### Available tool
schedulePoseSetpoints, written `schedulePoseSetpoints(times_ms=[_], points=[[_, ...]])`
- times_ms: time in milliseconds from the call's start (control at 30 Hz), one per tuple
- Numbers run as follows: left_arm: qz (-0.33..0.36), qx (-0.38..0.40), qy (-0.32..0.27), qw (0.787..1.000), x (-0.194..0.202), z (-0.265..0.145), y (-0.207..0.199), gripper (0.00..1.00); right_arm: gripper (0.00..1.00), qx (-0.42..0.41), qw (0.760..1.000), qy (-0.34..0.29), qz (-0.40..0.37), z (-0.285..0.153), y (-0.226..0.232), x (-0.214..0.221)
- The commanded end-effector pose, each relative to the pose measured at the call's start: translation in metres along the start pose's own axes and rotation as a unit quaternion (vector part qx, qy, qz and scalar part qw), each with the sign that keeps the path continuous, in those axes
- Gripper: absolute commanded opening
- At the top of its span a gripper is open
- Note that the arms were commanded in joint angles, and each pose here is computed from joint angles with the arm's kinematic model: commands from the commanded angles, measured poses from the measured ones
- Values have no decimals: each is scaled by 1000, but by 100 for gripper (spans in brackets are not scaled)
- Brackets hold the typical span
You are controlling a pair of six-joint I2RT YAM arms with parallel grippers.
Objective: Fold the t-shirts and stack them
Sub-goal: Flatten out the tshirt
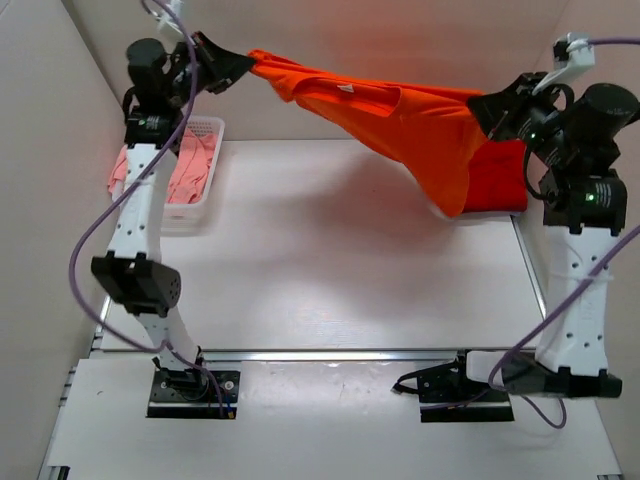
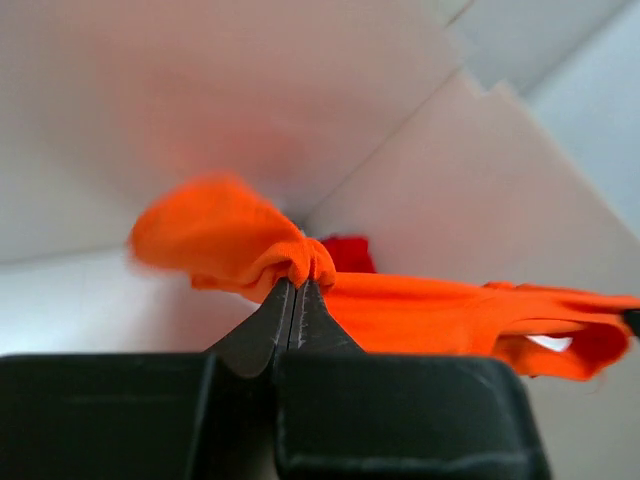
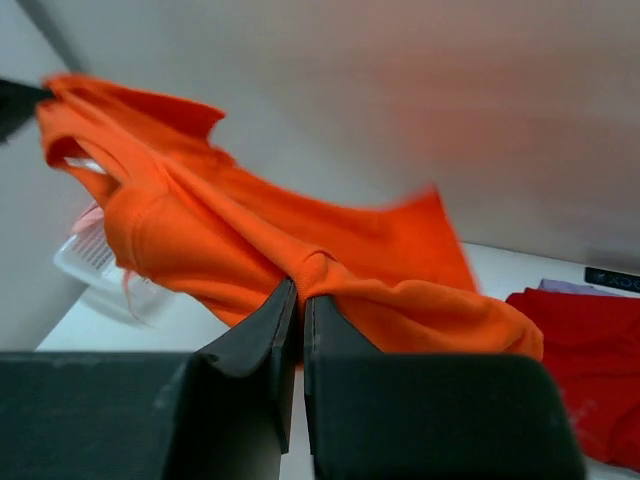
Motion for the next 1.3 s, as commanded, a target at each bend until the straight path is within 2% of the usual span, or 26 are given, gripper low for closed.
schedulePoseSetpoints(times_ms=[0, 33, 200, 300, 367, 400, 433, 533, 567, 633, 700, 767, 833, 867, 933, 967, 1033, 1100, 1133, 1267], points=[[25, 7, -35, 999, -13, -20, -2, 0, 0, 15, 999, 48, 10, 12, -3, 41], [18, 0, -28, 999, -5, -18, 6, 0, 0, -1, 999, 48, 10, 15, 10, 47], [-38, -78, 28, 996, 55, -5, 100, 0, 0, -41, 987, 152, 43, 21, 72, 163], [-74, -151, 40, 985, 75, -3, 164, 0, 0, -117, 967, 220, 49, 16, 143, 235], [-87, -180, 42, 979, 82, -3, 188, 0, 0, -145, 948, 281, 39, 11, 180, 290], [-94, -198, 25, 975, 72, -14, 204, 5, 0, -175, 939, 295, 36, 2, 204, 303], [-102, -201, 22, 974, 74, -15, 214, 22, 1, -196, 928, 315, 37, 1, 218, 322], [-110, -207, 10, 972, 64, -27, 224, 52, 0, -273, 896, 349, 21, -11, 270, 358], [-99, -200, 3, 975, 55, -35, 216, 65, 0, -331, 871, 364, 16, -20, 303, 375], [-86, -183, 1, 979, 48, -44, 197, 67, 8, -377, 849, 370, 18, -18, 324, 379], [-83, -176, 9, 981, 53, -53, 187, 67, 34, -398, 836, 377, -2, -18, 333, 384], [-74, -161, 16, 984, 59, -67, 165, 67, 36, -402, 836, 373, -14, -14, 333, 384], [-89, -168, 50, 980, 95, -89, 161, 66, 37, -380, 851, 361, -14, -8, 321, 376], [-67, -156, 48, 984, 101, -97, 139, 65, 36, -360, 864, 351, -13, -3, 307, 371], [-77, -186, 87, 976, 157, -122, 143, 65, 37, -301, 888, 349, 7, 5, 274, 368], [-58, -179, 100, 977, 176, -128, 128, 66, 39, -264, 901, 344, 16, 10, 248, 366], [-61, -198, 155, 966, 236, -150, 130, 67, 40, -179, 921, 342, 53, 22, 187, 366], [-66, -217, 181, 957, 275, -168, 137, 66, 41, -129, 931, 335, 72, 23, 144, 369], [-71, -225, 200, 951, 297, -176, 142, 66, 45, -96, 936, 327, 82, 27, 115, 370], [-82, -268, 253, 926, 344, -190, 169, 63, 41, -35, 936, 338, 93, 36, 49, 379]])
Point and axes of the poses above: each gripper's point midway between its finger pads, its own z axis out along the fingers, its own y axis along the line the jaws close on, x = y × z, the point moved 6 cm from there along -z, back along the fingers, and after that the axes turned 9 degrees about -z, right-handed, at the moved point
